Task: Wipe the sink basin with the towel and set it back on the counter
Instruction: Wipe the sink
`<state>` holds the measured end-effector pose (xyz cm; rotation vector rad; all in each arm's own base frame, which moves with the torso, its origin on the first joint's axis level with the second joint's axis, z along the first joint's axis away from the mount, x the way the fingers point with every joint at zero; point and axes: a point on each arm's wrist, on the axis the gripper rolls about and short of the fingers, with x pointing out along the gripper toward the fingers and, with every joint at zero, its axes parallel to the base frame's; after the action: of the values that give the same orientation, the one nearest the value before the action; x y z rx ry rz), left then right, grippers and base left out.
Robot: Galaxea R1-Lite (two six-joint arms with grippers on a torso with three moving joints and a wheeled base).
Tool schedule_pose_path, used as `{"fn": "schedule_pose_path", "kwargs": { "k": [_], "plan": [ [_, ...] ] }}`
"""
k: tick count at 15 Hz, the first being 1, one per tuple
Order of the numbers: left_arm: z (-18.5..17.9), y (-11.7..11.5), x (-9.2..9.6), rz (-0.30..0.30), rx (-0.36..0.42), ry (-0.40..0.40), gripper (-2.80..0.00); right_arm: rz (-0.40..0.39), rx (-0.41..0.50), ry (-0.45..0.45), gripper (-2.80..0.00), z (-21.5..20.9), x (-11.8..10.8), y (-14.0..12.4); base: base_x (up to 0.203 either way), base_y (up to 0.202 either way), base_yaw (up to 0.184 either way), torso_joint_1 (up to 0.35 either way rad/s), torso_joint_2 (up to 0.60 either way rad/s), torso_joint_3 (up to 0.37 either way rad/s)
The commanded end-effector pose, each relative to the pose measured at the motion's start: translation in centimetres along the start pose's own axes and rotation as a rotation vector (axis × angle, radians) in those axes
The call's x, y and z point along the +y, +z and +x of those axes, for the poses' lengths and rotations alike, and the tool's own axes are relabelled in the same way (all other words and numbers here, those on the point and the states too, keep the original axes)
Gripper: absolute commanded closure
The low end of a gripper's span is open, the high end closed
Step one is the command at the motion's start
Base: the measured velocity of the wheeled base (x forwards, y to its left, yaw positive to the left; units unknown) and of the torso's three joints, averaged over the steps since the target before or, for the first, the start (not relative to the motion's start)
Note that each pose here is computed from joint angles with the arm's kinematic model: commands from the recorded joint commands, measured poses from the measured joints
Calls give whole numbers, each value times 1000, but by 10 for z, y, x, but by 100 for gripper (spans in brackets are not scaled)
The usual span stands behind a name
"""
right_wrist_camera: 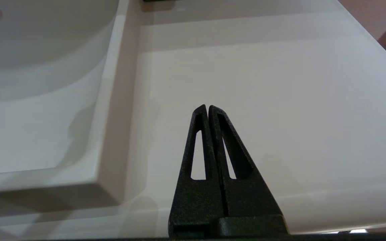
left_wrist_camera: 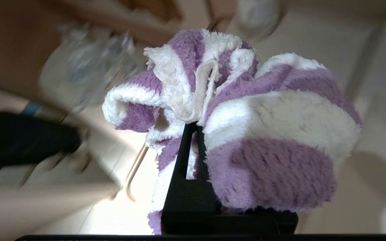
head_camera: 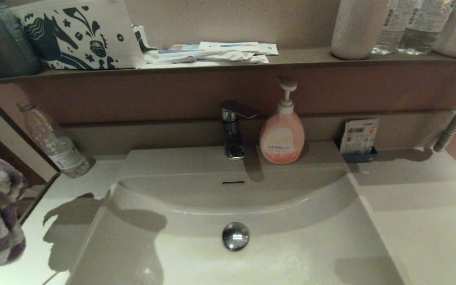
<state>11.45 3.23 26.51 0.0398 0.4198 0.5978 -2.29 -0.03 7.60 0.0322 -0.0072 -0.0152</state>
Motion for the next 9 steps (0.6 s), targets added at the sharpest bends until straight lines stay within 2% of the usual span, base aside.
{"fn": "schedule_pose_path", "kwargs": {
  "k": [1, 3, 4, 9],
  "plan": [
    [-4, -4, 3, -5, 19, 20, 0, 0, 1, 0, 0, 0, 0, 0, 0, 0, 0, 0, 0, 0],
    [-4, -10, 2, -7, 73, 19, 0, 0, 1, 0, 0, 0, 0, 0, 0, 0, 0, 0, 0, 0],
    [-3, -17, 2, -6, 136, 11, 0, 0, 1, 0, 0, 0, 0, 0, 0, 0, 0, 0, 0, 0],
    [-1, -34, -3, -62, 353, -121, 0, 0, 1, 0, 0, 0, 0, 0, 0, 0, 0, 0, 0, 0]
  ]
}}
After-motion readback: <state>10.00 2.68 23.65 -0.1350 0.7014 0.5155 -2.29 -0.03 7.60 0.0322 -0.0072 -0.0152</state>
